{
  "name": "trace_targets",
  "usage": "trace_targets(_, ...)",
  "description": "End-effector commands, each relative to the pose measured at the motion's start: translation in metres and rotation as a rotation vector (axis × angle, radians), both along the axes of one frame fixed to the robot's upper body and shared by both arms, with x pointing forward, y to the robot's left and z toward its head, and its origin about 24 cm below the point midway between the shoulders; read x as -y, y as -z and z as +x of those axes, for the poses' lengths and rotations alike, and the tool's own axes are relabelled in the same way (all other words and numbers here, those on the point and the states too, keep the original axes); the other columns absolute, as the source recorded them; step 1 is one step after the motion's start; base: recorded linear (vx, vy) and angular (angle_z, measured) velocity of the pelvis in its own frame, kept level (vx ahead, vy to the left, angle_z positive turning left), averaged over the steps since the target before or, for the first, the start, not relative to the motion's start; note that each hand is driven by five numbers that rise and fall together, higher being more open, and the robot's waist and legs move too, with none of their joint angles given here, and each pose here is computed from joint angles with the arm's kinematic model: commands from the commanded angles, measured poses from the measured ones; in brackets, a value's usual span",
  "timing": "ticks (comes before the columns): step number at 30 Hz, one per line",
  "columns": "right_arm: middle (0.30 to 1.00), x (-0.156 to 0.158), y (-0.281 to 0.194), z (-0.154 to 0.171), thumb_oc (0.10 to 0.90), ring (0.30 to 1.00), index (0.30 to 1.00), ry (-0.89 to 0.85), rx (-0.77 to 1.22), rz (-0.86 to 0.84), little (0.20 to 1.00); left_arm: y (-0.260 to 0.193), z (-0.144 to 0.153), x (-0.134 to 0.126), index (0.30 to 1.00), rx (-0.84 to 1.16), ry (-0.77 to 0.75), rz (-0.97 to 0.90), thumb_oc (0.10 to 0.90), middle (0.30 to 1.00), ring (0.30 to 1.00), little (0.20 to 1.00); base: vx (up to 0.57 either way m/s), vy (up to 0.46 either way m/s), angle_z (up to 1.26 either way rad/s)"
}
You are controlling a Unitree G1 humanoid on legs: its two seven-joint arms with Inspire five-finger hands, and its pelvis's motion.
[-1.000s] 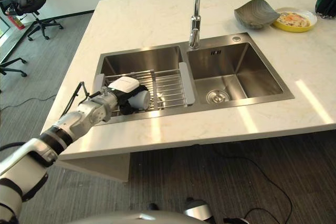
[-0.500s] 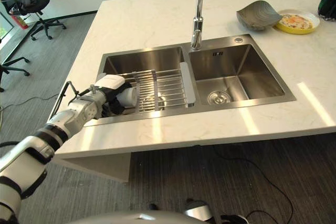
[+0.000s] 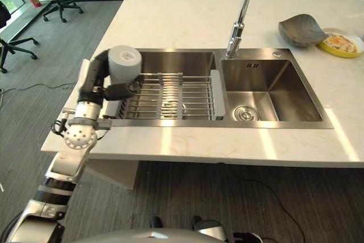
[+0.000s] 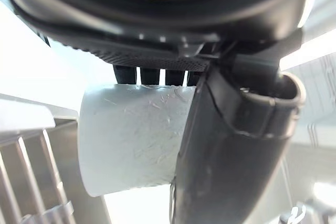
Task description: Place the dishes in the dishwasher.
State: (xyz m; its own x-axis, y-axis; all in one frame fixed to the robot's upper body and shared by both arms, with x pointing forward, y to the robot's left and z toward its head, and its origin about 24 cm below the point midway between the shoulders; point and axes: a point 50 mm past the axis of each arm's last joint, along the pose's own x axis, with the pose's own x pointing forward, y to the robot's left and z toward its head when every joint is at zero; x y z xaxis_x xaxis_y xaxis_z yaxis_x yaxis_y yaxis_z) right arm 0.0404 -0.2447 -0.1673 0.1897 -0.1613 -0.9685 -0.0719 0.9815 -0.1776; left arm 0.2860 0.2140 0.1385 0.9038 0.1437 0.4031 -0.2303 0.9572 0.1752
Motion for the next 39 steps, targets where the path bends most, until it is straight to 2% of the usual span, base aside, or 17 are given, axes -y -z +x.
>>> trace_targets(1, 0.9, 0.016, -0.003, -0.017, 0.8, 0.9, 0.9, 0.003, -0.059, -0.071, 0.9, -0.071, -0.013, -0.011, 0.3, 0.411, -0.017, -0.18, 0.4, 0.3, 0.3, 0.3, -0.03, -0.015, 0.23)
trace_targets(3, 0.9, 0.014, -0.002, -0.012, 0.8, 0.9, 0.9, -0.033, -0.056, -0.08, 0.9, -0.054, -0.03, -0.033, 0.3, 0.398, -0.13, -0.261, 0.4, 0.3, 0.3, 0.3, -0.04, -0.036, 0.22)
trace_targets(5, 0.9, 0.013, -0.003, -0.004, 0.8, 0.9, 0.9, -0.075, -0.039, -0.085, 0.9, -0.043, -0.043, -0.048, 0.3, 0.386, -0.225, -0.27, 0.4, 0.3, 0.3, 0.3, -0.07, -0.049, 0.3)
trace_targets(6, 0.9, 0.013, -0.003, -0.004, 0.8, 0.9, 0.9, -0.075, -0.039, -0.085, 0.9, -0.043, -0.043, -0.048, 0.3, 0.386, -0.225, -0.27, 0.4, 0.3, 0.3, 0.3, -0.07, -0.045, 0.53)
trace_targets(9, 0.9, 0.012, -0.005, 0.01, 0.8, 0.9, 0.9, -0.114, 0.023, -0.092, 0.9, -0.024, -0.068, -0.071, 0.3, 0.344, -0.395, -0.225, 0.4, 0.3, 0.3, 0.3, -0.15, -0.089, 0.75)
trace_targets(16, 0.9, 0.035, -0.014, 0.019, 0.8, 0.9, 0.9, -0.052, 0.092, -0.168, 0.9, -0.023, -0.077, -0.083, 0.3, 0.348, -0.53, -0.118, 0.4, 0.3, 0.3, 0.3, -0.21, -0.076, 1.53)
trace_targets(18, 0.9, 0.037, -0.014, 0.015, 0.8, 0.9, 0.9, -0.015, 0.098, -0.167, 0.9, -0.027, -0.077, -0.082, 0.3, 0.365, -0.531, -0.095, 0.4, 0.3, 0.3, 0.3, -0.18, -0.056, 2.82)
trace_targets(19, 0.9, 0.037, -0.013, 0.007, 0.8, 0.9, 0.9, 0.131, 0.115, -0.151, 0.9, -0.035, -0.075, -0.083, 0.3, 0.395, -0.541, -0.055, 0.4, 0.3, 0.3, 0.3, -0.2, -0.023, 1.54)
trace_targets(22, 0.9, 0.031, -0.011, 0.011, 0.8, 0.9, 0.9, 0.27, 0.156, -0.109, 0.9, -0.038, -0.074, -0.082, 0.3, 0.404, -0.545, 0.014, 0.4, 0.3, 0.3, 0.3, 0.02, 0.151, 2.53)
trace_targets(28, 0.9, 0.007, -0.005, 0.018, 0.8, 0.9, 0.9, 0.25, 0.158, -0.043, 0.9, -0.029, -0.074, -0.08, 0.3, 0.324, -0.542, 0.085, 0.4, 0.3, 0.3, 0.3, 0.12, 0.231, 0.93)
trace_targets(31, 0.9, -0.007, -0.002, 0.022, 0.8, 0.9, 0.9, 0.252, 0.174, -0.002, 0.9, -0.031, -0.066, -0.072, 0.3, 0.314, -0.479, 0.103, 0.4, 0.3, 0.3, 0.3, 0.23, 0.251, 0.84)
trace_targets(33, 0.9, -0.017, -0.001, 0.031, 0.8, 0.9, 0.9, 0.285, 0.199, 0.037, 0.9, -0.025, -0.051, -0.056, 0.3, 0.277, -0.384, 0.077, 0.4, 0.3, 0.3, 0.3, 0.21, 0.068, 1.71)
trace_targets(36, 0.9, -0.02, 0.001, 0.025, 0.8, 0.9, 0.9, 0.321, 0.177, 0.047, 0.9, -0.03, -0.04, -0.036, 0.3, 0.286, -0.251, 0.061, 0.4, 0.3, 0.3, 0.3, 0.23, -0.049, 1.8)
trace_targets(39, 0.9, -0.024, 0.004, 0.008, 0.8, 0.9, 0.9, 0.325, 0.119, 0.039, 0.9, -0.032, -0.04, -0.032, 0.3, 0.289, -0.241, 0.091, 0.4, 0.3, 0.3, 0.3, 0.11, -0.136, 0.99)
